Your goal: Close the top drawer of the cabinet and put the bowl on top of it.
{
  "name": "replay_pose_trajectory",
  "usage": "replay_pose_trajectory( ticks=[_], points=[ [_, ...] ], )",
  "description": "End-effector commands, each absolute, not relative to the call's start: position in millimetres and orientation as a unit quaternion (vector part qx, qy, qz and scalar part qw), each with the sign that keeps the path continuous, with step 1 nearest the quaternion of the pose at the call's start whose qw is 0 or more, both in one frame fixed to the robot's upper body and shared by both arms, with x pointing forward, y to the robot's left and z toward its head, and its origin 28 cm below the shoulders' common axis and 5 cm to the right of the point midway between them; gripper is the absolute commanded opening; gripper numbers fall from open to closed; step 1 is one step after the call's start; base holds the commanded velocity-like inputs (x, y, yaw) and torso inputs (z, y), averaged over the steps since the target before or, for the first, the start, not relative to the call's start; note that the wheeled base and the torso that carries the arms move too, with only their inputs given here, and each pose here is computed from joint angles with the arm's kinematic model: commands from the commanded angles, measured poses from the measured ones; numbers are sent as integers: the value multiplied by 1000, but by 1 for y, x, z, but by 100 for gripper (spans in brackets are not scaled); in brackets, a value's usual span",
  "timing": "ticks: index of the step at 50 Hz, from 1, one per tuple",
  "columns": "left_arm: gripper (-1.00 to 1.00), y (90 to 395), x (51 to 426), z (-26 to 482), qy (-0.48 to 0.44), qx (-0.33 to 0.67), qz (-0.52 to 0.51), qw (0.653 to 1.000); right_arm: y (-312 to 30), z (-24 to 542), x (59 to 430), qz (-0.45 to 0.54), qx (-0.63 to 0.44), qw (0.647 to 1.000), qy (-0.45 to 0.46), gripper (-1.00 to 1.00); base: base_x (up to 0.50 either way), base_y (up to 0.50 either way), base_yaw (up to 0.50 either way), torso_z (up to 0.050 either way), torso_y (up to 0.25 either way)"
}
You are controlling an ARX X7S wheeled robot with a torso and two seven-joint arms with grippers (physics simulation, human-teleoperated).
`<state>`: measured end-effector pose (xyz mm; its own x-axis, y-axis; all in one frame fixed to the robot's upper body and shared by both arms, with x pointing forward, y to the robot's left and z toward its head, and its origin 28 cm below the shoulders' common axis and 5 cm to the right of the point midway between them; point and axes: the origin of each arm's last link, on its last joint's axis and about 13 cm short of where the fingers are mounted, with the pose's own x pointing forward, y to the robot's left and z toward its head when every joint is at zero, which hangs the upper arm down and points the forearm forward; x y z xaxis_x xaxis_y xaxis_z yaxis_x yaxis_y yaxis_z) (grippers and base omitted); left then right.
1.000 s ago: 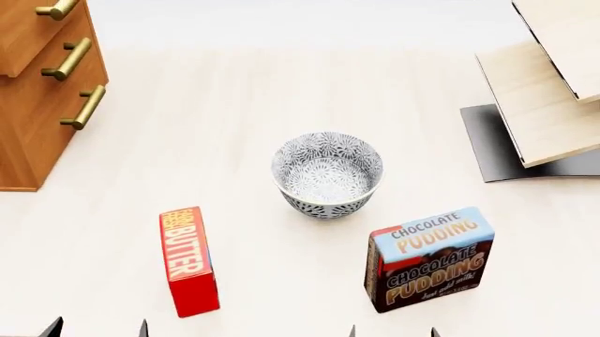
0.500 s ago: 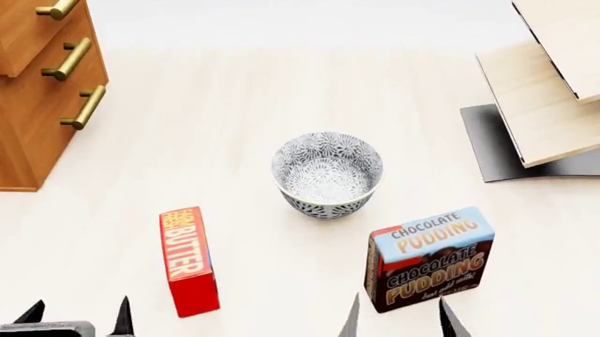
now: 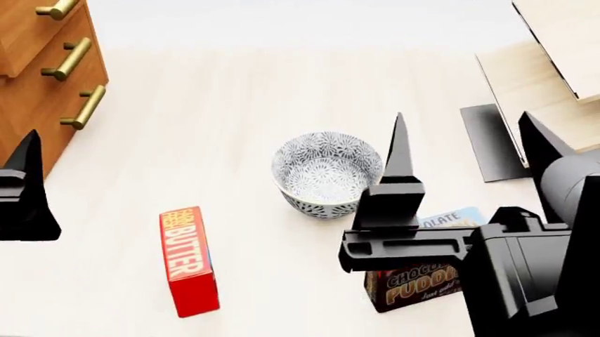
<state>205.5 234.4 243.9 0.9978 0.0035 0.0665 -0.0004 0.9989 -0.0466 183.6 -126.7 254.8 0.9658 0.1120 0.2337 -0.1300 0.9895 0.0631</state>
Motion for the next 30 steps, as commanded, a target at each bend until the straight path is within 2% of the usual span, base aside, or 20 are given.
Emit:
replay_pose_trajectory(
  ticks=[1, 30],
  points=[
    [100, 237, 182, 264, -11, 3, 3, 1000, -131, 272, 160, 62, 21, 994, -87, 100, 0, 0, 0, 0, 0],
    [100, 242, 188, 250, 3, 2, 11, 1000, -131, 267, 170, 54, 11, 995, -82, 100, 0, 0, 0, 0, 0]
  ],
)
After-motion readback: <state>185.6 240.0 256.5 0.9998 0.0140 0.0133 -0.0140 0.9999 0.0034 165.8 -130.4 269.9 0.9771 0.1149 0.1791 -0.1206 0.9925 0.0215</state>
